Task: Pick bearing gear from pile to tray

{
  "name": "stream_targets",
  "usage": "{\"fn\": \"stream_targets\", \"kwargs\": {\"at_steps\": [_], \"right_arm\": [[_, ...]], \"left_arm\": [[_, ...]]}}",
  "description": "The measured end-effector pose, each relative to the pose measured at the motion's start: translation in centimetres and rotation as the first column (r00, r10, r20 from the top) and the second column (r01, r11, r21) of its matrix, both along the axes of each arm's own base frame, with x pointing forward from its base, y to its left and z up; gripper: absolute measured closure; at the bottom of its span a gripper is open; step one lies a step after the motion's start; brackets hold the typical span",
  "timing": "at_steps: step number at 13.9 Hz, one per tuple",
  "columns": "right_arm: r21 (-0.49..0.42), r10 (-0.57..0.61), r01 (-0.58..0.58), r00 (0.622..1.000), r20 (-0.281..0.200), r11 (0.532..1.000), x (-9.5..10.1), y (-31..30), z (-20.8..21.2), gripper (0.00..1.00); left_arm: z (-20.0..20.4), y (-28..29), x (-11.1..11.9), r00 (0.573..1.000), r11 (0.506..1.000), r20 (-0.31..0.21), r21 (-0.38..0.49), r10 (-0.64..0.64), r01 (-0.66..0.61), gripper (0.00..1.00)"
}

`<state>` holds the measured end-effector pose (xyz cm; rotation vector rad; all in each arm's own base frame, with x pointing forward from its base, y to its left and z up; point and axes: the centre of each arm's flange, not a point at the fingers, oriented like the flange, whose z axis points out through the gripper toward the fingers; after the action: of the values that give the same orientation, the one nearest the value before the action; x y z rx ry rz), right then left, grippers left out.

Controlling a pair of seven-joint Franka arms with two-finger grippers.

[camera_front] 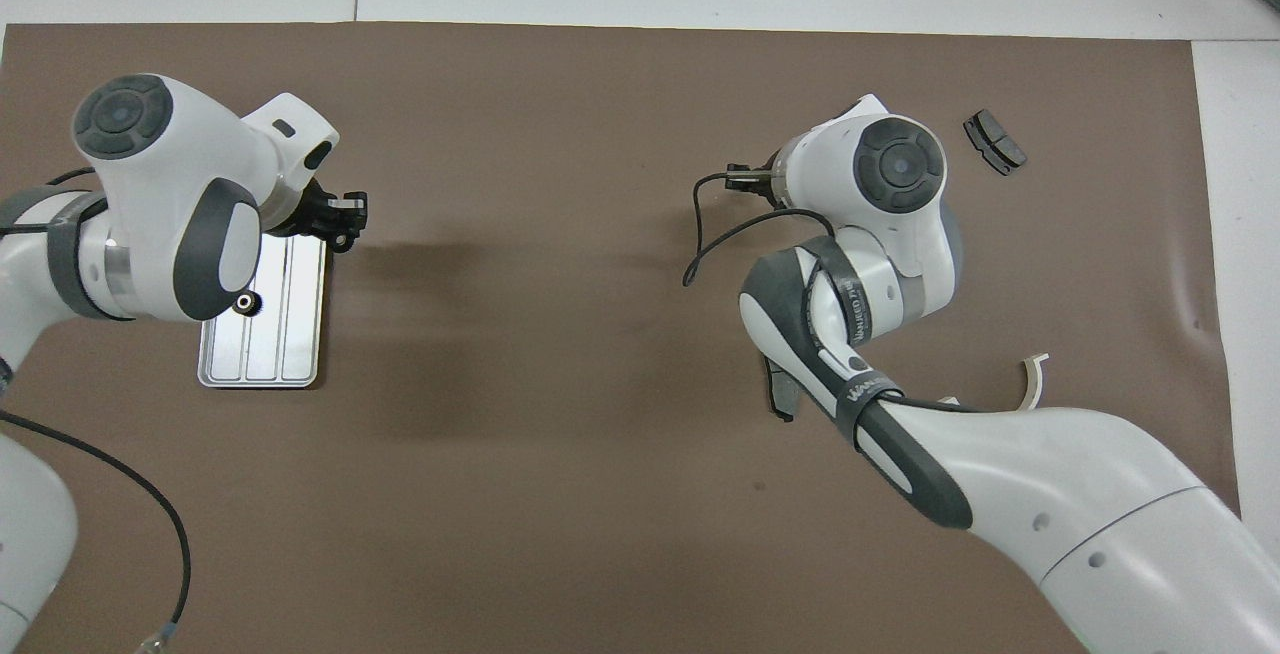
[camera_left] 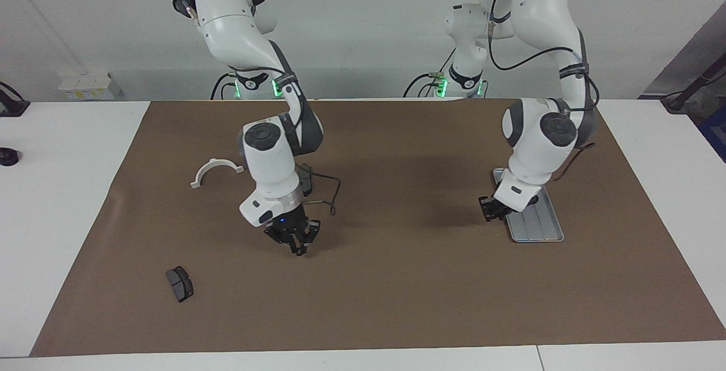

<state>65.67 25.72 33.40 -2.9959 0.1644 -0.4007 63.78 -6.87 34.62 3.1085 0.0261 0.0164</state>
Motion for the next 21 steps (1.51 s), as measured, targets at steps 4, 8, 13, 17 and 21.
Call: {"fn": "stream_targets", "kwargs": {"at_steps": [4, 8, 13, 17, 21], "right_arm": [[0.03, -0.021, 0.022, 1.0, -0.023, 0.999, -5.2, 10.8, 0.9, 0.77], [0.013, 0.017, -0.017, 1.0, -0.007, 1.0, -10.6, 18.5, 0.6, 0.77], [-0.021, 0.048, -0.049, 0.999, -0.022, 0.999, -14.2, 22.3, -1.8, 0.76], [-0.021, 0.02, -0.021, 0.999, -0.025, 1.0, -13.8, 21.8, -2.1, 0.37], [0.001, -0.053, 0.053, 0.999, 0.011, 0.999, -11.3, 17.8, 1.8, 0.0]], "left_arm": [[-2.9, 5.2, -1.5, 0.998, 0.999, -0.048, 0.001, -0.043, 0.043, 0.66], [-3.6, 4.8, -2.0, 0.998, 0.998, -0.017, -0.002, -0.064, 0.064, 0.33], [0.3, -2.0, -0.7, 0.997, 0.998, 0.061, -0.015, -0.052, 0.053, 0.0], [1.1, -8.8, -1.5, 0.996, 0.999, 0.084, -0.033, -0.011, 0.014, 0.0], [1.5, -15.3, -2.8, 0.991, 0.998, 0.133, -0.066, 0.01, -0.001, 0.04]]}}
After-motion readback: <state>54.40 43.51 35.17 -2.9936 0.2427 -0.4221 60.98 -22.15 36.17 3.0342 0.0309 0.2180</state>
